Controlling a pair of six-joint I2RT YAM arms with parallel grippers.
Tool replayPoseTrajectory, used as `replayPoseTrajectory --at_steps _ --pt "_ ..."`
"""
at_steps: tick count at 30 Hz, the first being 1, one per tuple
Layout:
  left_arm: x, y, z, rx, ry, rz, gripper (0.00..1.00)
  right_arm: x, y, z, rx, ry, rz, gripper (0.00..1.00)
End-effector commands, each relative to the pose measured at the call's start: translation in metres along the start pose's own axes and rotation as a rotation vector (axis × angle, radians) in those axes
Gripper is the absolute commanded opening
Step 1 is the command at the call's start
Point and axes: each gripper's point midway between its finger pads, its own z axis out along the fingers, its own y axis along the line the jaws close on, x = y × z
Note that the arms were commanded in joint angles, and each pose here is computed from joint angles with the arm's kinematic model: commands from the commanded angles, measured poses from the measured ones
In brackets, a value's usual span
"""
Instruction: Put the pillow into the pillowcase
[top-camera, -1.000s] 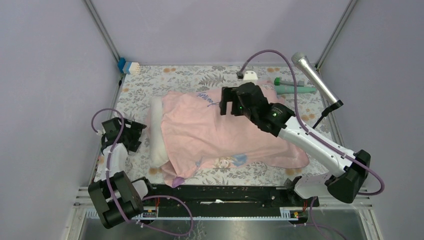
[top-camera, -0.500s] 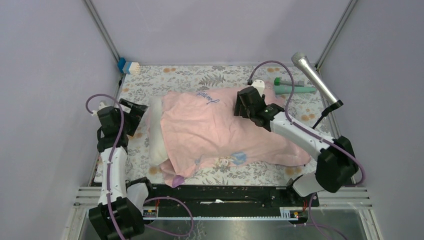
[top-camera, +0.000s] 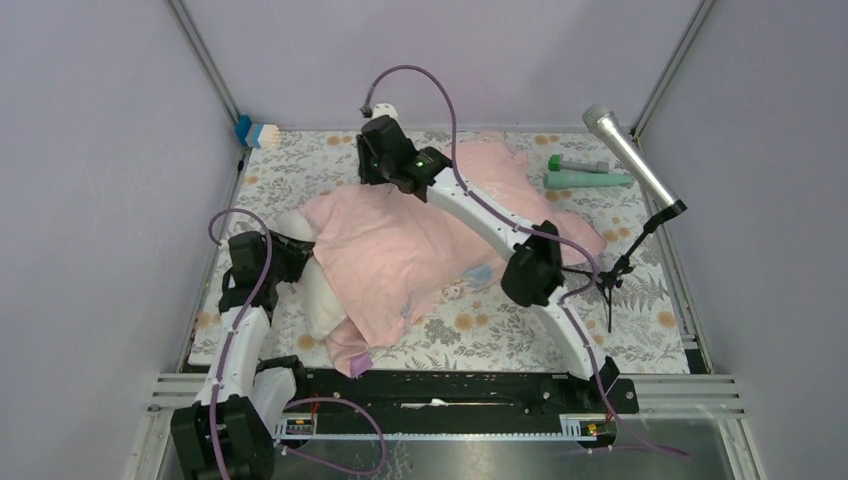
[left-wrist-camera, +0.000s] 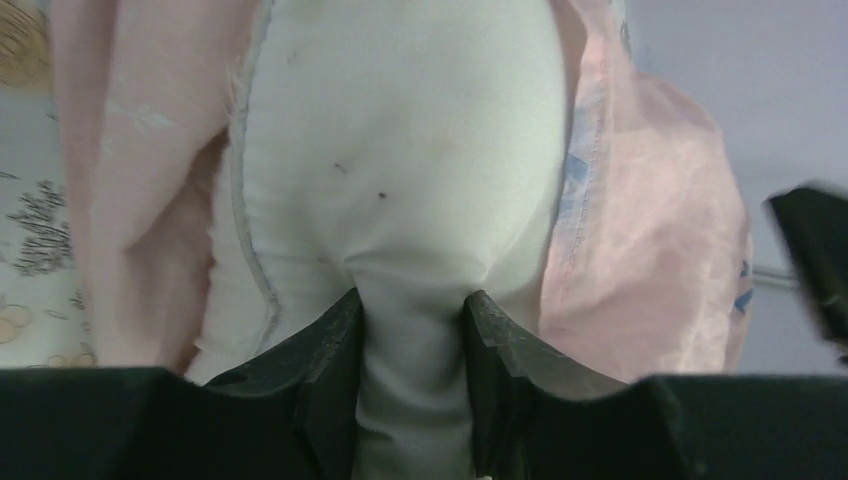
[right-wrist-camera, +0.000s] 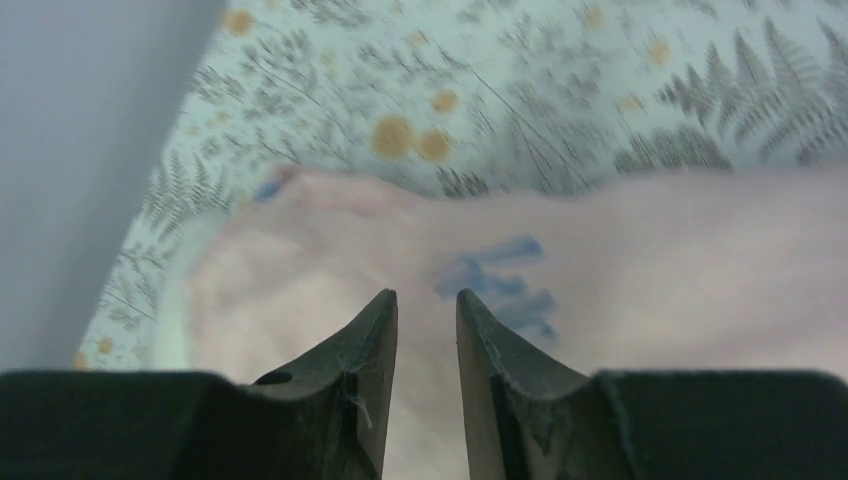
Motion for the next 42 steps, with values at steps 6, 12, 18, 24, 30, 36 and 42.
replayPoseTrajectory --at_steps 6,12,18,24,30,36,42 --pt "0.081 -0.012 0.02 0.096 0.229 -0.035 0.36 -0.033 0.01 -0.025 -0.046 0.018 -0.096 0.57" --pt "0.077 -0.01 0.016 0.074 0.202 -0.018 0.24 -0.027 0.03 -0.068 -0.075 -0.01 -0.169 0.76" --pt "0.087 0.01 0.017 0.043 0.21 -0.055 0.12 0.011 0.067 -0.089 -0.009 0.012 -0.367 0.84" --pt "0.098 0.031 0.019 0.0 0.221 -0.111 0.0 0.041 0.085 -0.088 0.063 0.001 -0.498 0.87" --pt "0.107 0.052 0.018 -0.034 0.215 -0.169 0.0 0.049 0.085 -0.057 0.144 -0.048 -0.587 0.88" --pt "0.109 0.058 0.02 -0.037 0.207 -0.187 0.0 0.048 0.095 -0.034 0.128 -0.099 -0.638 0.85" --pt "0.111 0.061 0.02 -0.039 0.209 -0.192 0.0 0.053 0.106 -0.017 0.091 -0.128 -0.65 0.85"
